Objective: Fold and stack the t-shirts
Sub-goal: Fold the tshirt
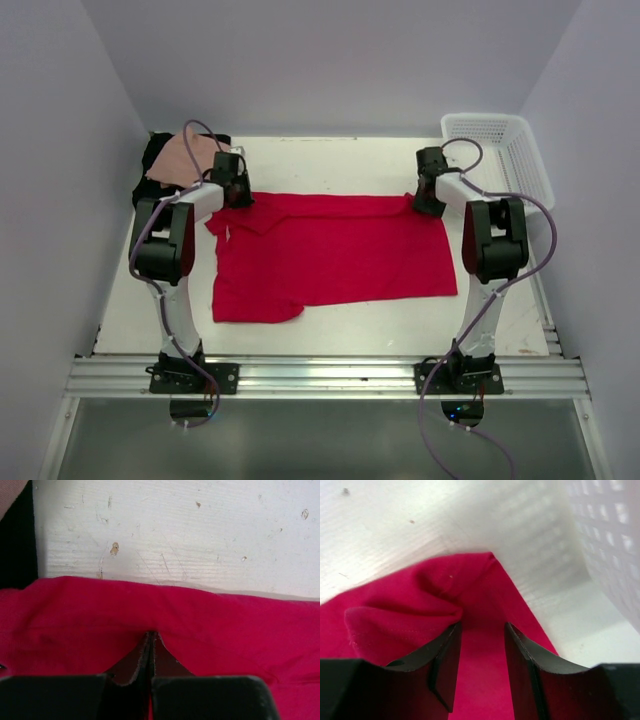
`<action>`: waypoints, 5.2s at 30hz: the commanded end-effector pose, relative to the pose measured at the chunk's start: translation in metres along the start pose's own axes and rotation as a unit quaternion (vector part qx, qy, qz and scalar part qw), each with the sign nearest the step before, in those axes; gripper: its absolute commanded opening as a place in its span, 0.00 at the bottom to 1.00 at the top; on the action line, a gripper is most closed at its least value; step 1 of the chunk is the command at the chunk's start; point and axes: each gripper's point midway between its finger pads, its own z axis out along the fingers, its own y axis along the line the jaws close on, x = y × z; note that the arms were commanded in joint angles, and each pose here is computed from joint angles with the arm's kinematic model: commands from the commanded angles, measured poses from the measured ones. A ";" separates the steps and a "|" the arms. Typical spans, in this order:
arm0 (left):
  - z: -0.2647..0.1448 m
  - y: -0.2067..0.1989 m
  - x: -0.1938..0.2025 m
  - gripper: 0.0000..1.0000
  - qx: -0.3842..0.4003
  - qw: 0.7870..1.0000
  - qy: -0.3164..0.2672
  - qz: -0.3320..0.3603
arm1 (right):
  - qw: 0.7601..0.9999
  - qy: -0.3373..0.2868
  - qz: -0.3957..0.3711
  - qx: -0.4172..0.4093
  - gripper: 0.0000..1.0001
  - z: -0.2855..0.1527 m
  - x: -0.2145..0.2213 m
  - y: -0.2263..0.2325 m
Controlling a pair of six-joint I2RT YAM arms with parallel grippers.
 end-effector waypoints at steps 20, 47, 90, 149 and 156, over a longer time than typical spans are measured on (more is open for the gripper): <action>0.004 0.003 0.015 0.00 -0.040 0.998 0.017 0.035 | 0.978 -0.031 0.038 -0.204 0.40 -0.023 -0.044 0.065; 0.011 -0.004 0.030 0.00 -0.040 0.998 0.033 0.048 | 0.970 -0.010 0.057 -0.236 0.24 -0.003 -0.050 0.085; 0.013 -0.006 0.040 0.00 -0.045 0.997 0.043 0.055 | 0.996 -0.071 -0.051 0.030 0.45 -0.085 -0.053 -0.045; 0.013 -0.008 0.043 0.00 -0.038 0.997 0.048 0.053 | 0.998 -0.009 -0.005 -0.067 0.00 -0.049 -0.004 0.003; 0.012 -0.009 0.042 0.00 -0.037 0.997 0.047 0.053 | 0.996 -0.065 -0.016 -0.056 0.00 -0.067 -0.051 0.003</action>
